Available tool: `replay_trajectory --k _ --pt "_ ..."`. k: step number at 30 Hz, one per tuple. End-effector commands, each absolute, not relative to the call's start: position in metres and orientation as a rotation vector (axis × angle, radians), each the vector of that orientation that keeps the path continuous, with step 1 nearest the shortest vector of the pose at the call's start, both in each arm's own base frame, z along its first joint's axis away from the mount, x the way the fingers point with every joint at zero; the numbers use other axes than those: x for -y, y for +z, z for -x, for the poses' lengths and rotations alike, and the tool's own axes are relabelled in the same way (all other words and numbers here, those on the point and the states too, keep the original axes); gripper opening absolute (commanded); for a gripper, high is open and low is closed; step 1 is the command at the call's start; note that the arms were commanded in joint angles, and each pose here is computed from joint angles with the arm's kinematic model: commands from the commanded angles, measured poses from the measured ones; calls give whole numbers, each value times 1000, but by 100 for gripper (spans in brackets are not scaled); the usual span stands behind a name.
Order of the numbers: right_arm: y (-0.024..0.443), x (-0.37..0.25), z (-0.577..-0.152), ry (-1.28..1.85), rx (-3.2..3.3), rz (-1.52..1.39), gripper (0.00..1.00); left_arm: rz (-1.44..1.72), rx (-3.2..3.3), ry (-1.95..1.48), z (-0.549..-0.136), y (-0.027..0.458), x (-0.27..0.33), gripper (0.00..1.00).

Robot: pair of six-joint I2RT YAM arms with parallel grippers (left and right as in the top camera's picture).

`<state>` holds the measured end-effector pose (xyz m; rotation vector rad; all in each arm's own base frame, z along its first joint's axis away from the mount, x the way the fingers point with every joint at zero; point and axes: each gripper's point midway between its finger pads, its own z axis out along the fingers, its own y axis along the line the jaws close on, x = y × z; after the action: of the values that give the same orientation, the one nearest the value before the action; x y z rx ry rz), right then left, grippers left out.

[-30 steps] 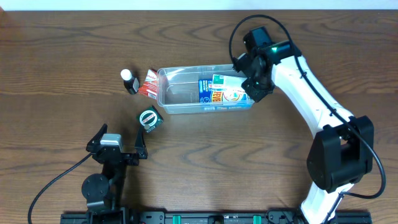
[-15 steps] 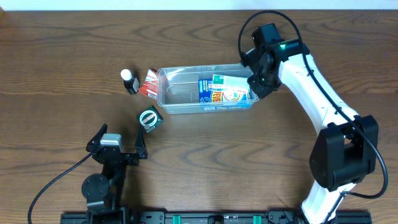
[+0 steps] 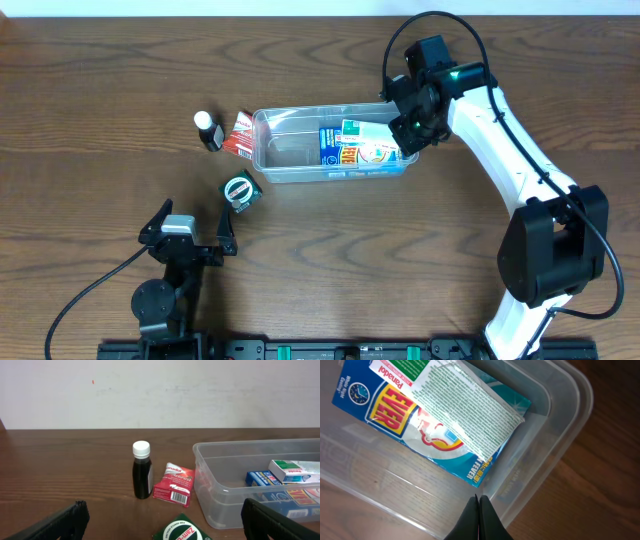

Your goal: Pack container

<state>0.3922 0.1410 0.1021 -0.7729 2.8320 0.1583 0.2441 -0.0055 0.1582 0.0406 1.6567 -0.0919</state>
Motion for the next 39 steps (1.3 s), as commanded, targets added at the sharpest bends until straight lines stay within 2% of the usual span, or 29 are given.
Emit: replay_trajectory --k 1,22,39 --pt "89 -144 -390 192 -2874 749 1 -38 -1701 -109 -244 143 7 98" --pt "75 -102 -385 -133 -2969 738 1 -38 -1701 -109 -244 143 7 98" --pt "75 -67 -371 -205 -3099 460 1 -38 -1701 -109 -244 143 7 98"
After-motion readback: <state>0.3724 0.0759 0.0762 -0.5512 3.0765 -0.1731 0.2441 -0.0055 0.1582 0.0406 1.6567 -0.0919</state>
